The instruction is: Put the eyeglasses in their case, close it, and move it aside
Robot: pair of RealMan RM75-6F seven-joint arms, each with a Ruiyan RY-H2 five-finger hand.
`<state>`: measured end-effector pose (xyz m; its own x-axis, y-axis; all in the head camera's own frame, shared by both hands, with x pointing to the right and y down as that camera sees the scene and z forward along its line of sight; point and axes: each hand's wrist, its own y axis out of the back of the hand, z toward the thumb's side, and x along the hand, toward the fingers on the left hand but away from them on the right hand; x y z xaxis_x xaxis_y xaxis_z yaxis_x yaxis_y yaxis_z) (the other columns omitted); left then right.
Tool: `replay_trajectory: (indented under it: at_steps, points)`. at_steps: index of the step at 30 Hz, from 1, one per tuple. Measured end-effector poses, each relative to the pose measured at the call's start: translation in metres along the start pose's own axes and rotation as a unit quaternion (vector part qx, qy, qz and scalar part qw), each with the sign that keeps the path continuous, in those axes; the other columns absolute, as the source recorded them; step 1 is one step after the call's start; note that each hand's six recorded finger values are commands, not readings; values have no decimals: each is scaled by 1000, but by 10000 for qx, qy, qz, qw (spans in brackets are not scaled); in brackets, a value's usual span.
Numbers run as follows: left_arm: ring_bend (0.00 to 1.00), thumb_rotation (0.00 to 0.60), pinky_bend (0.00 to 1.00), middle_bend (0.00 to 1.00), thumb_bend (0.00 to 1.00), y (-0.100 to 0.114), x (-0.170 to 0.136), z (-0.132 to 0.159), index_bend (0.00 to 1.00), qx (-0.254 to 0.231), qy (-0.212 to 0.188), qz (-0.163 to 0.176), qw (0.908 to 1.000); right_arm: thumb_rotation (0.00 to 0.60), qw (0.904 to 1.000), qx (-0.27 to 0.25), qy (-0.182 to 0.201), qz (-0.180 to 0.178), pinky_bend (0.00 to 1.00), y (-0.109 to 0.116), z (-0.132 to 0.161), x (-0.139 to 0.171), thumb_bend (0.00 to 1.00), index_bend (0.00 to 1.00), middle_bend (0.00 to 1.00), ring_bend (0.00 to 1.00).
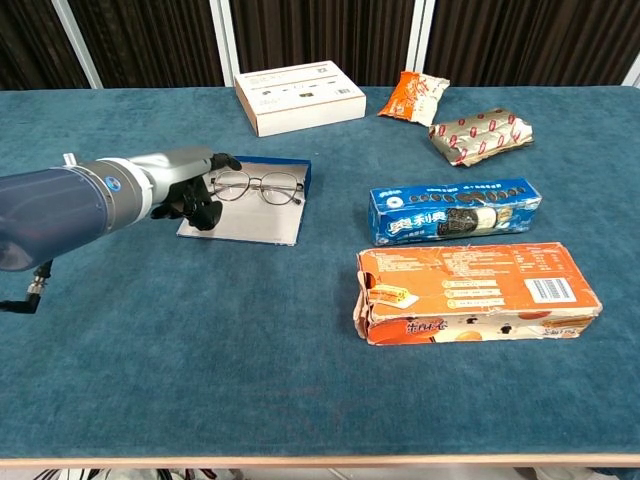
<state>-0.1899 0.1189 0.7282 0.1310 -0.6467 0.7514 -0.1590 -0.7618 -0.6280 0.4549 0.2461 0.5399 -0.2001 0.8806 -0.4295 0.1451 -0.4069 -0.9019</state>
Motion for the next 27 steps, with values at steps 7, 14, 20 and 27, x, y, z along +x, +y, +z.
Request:
replay_trajectory:
  at_steps: [7,14,20,27]
  points:
    - [835,600,862,832,646,-5,6,-1,0,-61,100,-106,9999,600,10000,-5,-10,-3,161,0,0,0,193,46,3,106]
    - [835,600,862,832,645,-9,13,-2,0,-83,174,-210,9996,600,10000,-11,-26,3,161,0,-1,0,193,45,3,106]
    - [835,600,862,832,643,-11,17,2,0,37,171,-185,9997,600,10000,-9,-33,11,161,0,0,0,194,46,3,106]
    - [835,600,862,832,643,-13,20,5,0,106,199,-150,9996,600,10000,-11,-42,14,161,0,-1,0,195,46,3,106]
